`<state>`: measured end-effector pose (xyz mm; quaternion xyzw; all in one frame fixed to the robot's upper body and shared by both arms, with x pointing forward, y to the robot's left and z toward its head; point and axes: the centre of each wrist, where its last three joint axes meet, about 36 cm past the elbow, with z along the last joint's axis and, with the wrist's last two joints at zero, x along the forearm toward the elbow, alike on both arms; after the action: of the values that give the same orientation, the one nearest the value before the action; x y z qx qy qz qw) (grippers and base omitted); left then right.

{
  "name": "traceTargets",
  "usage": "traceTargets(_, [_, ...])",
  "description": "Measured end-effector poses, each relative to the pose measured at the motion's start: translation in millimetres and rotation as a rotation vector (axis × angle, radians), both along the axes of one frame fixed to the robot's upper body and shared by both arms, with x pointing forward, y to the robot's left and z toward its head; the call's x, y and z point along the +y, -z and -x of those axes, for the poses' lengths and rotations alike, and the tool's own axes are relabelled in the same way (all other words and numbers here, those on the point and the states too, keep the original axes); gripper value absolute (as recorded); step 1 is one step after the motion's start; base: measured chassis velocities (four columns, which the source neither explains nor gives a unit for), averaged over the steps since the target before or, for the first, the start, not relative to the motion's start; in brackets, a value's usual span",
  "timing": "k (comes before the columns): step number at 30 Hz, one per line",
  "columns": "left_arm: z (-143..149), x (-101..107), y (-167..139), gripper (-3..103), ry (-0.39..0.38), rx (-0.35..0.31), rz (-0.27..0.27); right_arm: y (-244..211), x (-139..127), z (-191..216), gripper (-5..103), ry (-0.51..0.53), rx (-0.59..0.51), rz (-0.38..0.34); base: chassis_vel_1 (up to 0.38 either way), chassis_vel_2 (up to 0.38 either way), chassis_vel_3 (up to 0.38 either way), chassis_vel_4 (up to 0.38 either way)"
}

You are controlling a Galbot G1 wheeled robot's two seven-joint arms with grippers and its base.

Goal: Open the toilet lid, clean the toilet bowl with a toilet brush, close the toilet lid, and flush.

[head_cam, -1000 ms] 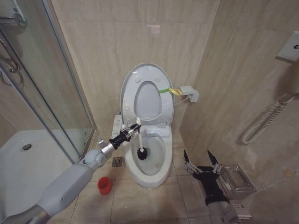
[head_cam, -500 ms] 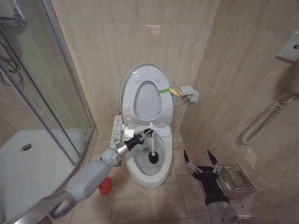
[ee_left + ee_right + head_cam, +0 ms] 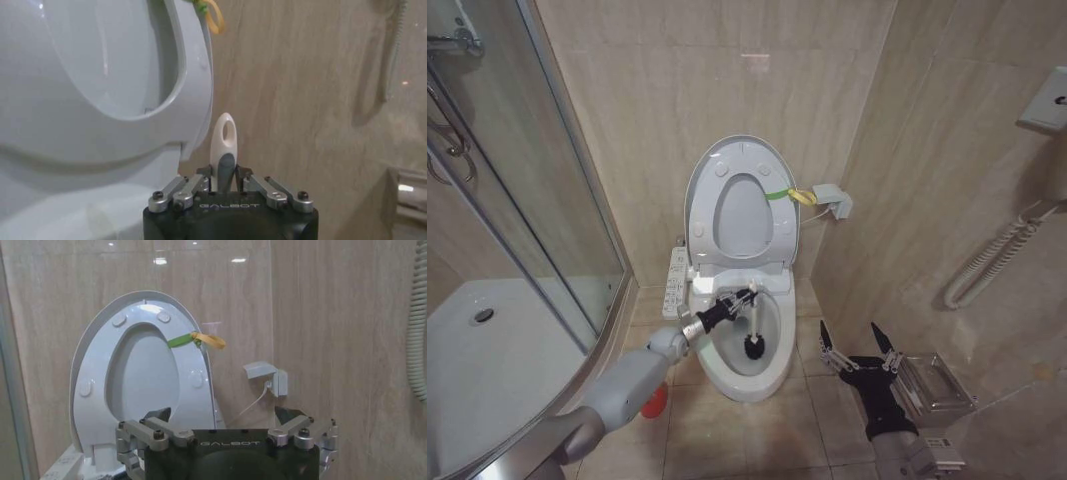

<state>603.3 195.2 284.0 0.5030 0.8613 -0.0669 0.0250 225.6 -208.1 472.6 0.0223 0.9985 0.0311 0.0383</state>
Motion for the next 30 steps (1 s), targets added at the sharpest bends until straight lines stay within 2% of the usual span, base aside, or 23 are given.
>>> traceTargets(4, [4.4,4.6,5.2,23,-0.003,0.004,-0.009,0.0,0.0,0.0,100,0.000,0.000,0.000,0.000,0.000,0.000,0.000])
traceTargets(8, [-0.7,0.2,-2.7,23,0.005,-0.017,-0.009,0.0,0.0,0.0,100,0.000,0.000,0.000,0.000,0.000,0.000,0.000])
traceTargets(11, [-9.5,-10.3,-15.4,23,0.019,-0.046,-0.002,0.0,0.0,0.0,100,0.000,0.000,0.000,0.000,0.000,0.000,0.000])
traceTargets(15, [-22.7,-35.3,-34.0,23,0.040,-0.086,0.027,0.0,0.0,0.0,100,0.000,0.000,0.000,0.000,0.000,0.000,0.000])
traceTargets(19, [-22.2,-42.4,-29.1,22,0.048,-0.084,0.021,0.0,0.0,0.0,100,0.000,0.000,0.000,0.000,0.000,0.000,0.000])
traceTargets(22, [-16.8,-42.9,-17.6,22,0.052,-0.069,0.015,0.0,0.0,0.0,100,0.000,0.000,0.000,0.000,0.000,0.000,0.000])
traceTargets(26, [-6.6,-32.5,6.6,22,0.042,-0.038,-0.001,0.0,0.0,0.0,100,0.000,0.000,0.000,0.000,0.000,0.000,0.000])
traceTargets(30, [-5.3,-21.0,11.6,22,0.037,-0.035,-0.016,0.0,0.0,0.0,100,0.000,0.000,0.000,0.000,0.000,0.000,0.000])
